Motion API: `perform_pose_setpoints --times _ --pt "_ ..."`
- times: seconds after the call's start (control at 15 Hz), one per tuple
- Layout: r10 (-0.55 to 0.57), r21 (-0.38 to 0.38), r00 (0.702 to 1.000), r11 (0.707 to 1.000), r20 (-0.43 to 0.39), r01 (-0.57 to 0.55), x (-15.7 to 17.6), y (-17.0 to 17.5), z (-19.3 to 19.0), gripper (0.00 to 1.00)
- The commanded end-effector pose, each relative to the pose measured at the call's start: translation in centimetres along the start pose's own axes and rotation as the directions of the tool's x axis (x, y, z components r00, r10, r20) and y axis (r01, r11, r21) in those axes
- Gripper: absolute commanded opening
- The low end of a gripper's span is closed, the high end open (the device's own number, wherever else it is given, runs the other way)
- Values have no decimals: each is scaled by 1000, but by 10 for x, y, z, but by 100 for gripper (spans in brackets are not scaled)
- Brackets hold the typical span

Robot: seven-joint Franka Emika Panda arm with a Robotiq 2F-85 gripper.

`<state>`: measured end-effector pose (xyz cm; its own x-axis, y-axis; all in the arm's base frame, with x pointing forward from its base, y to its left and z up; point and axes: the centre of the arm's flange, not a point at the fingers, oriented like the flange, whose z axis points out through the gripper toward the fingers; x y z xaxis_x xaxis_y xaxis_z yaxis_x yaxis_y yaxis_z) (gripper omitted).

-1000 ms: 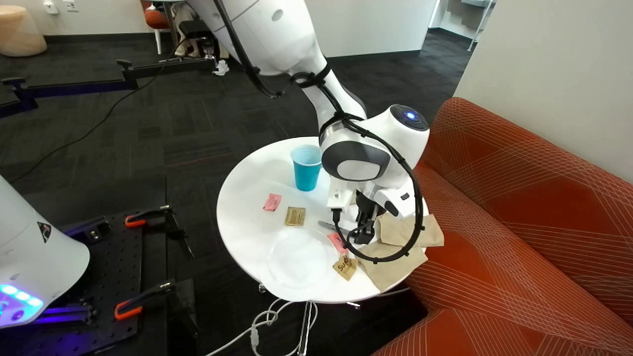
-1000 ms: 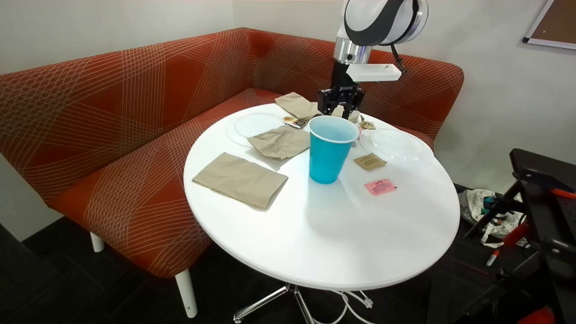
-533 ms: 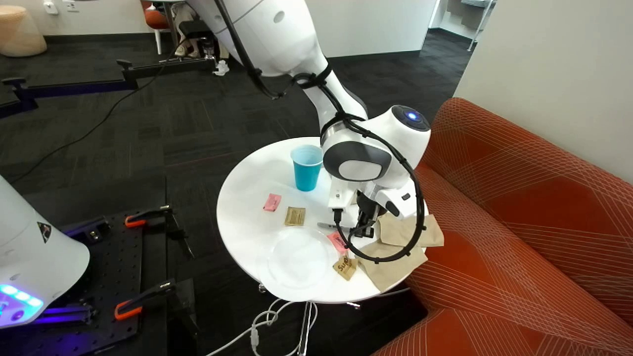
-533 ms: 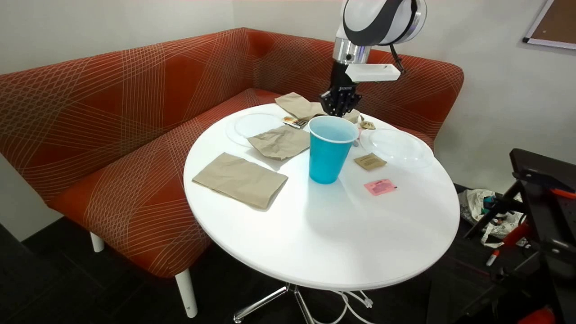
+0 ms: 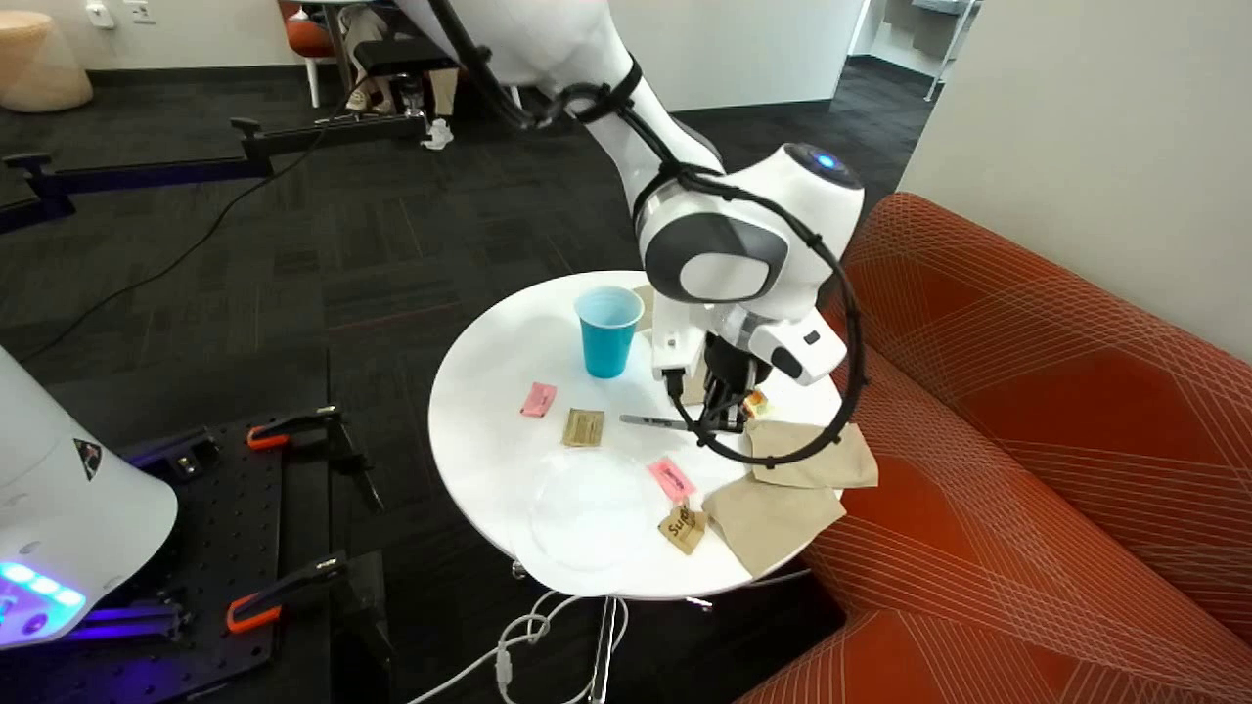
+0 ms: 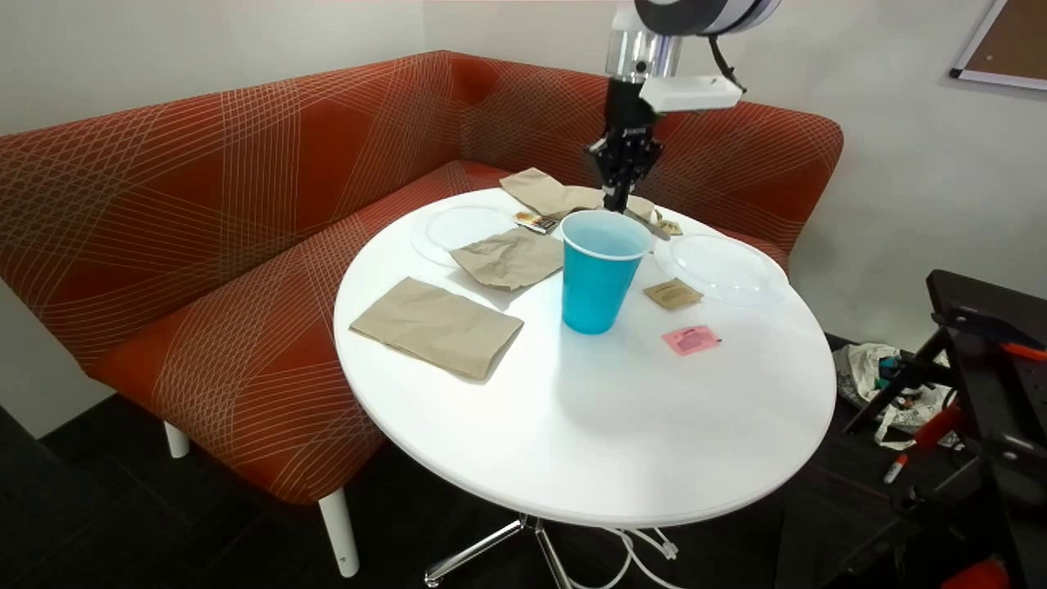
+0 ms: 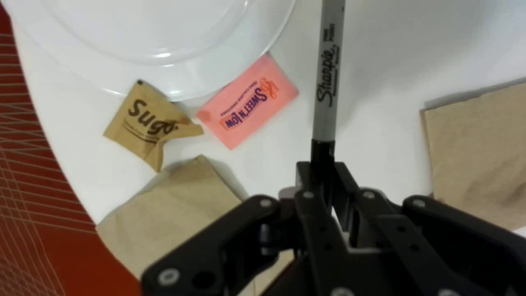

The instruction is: Pick up the marker and put it in the cup

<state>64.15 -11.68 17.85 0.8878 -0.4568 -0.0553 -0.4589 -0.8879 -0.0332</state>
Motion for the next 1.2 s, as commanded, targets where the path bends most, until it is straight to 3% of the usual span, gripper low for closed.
perform_pose_setpoints --times 0.0,0.4,0.93,1.0,1.07,1.13 --pt "-115 -30 993 993 -7 115 -38 -15 -67 4" --pt "-343 -73 939 938 -34 340 -86 -56 -140 4" --pt "-579 -100 814 813 -45 573 -146 -95 -210 4" --pt "-533 -88 844 845 -59 527 -126 -99 -195 4" --pt "-541 -88 838 840 -64 536 -129 -102 -200 15" --pt "-542 -88 838 840 -65 536 -130 -102 -201 15"
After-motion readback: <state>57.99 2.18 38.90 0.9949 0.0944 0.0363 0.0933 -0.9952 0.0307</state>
